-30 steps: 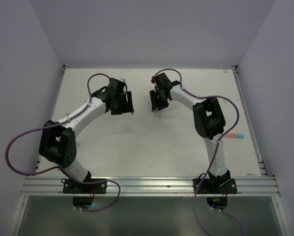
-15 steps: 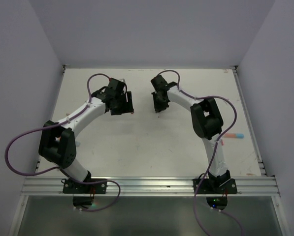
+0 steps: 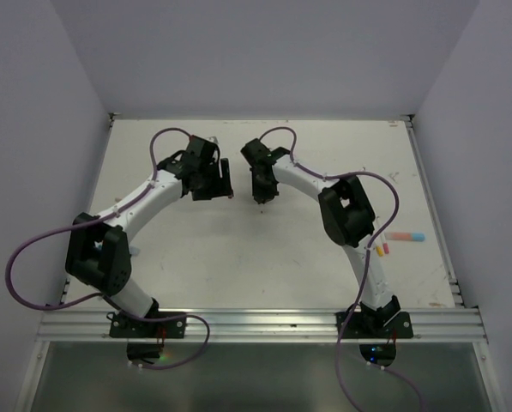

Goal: Open the pen caps

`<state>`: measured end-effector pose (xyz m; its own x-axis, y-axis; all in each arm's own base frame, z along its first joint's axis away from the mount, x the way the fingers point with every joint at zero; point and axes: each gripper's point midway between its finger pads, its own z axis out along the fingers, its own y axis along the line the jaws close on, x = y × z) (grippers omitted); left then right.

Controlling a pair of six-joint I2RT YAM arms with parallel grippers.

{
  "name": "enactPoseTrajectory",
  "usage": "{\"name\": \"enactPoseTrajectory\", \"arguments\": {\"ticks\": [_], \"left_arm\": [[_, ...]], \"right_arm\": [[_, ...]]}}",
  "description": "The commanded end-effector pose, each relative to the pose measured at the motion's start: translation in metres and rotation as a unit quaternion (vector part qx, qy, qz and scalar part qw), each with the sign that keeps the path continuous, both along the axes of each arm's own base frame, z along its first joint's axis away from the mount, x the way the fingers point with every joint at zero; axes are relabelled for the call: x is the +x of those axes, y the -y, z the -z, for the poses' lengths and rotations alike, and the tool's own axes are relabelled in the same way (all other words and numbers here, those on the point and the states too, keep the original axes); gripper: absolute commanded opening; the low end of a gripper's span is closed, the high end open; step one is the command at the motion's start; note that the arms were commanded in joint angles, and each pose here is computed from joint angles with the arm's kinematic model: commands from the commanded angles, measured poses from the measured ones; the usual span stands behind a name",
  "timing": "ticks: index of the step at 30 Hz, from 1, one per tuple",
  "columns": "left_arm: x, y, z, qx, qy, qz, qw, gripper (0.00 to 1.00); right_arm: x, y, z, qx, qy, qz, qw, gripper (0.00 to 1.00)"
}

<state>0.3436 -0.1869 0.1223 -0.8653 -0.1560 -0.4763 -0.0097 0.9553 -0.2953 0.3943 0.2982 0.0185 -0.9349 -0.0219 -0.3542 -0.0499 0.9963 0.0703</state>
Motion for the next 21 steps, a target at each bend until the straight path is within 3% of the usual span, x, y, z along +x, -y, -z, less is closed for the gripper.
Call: {"name": "enactPoseTrajectory", "arguments": {"ticks": [1, 8, 14, 15, 21], "left_arm": [[0.001, -0.004, -0.019, -0.009, 0.027, 0.015, 0.999, 0.70], [0.001, -0.009, -0.017, -0.009, 0.025, 0.016, 1.000, 0.70], [0.000, -0.007, -0.012, -0.018, 0.024, 0.022, 0.999, 0.71], [0.000, -0.006, -0.012, -0.020, 0.025, 0.024, 0.999, 0.72], [0.002, -0.009, -0.013, -0.009, 0.037, 0.030, 0.999, 0.73]], "right_arm": [[-0.009, 0.032, 0.021, -0.059, -0.023, 0.027, 0.998, 0.14], [-0.005, 0.035, 0.023, -0.058, -0.024, 0.035, 0.997, 0.20], [0.003, 0.025, -0.004, -0.023, 0.009, 0.024, 0.999, 0.44], [0.006, 0.024, -0.010, -0.018, 0.022, 0.024, 0.999, 0.52], [0.032, 0.045, -0.074, 0.022, 0.078, 0.054, 0.995, 0.57]]}}
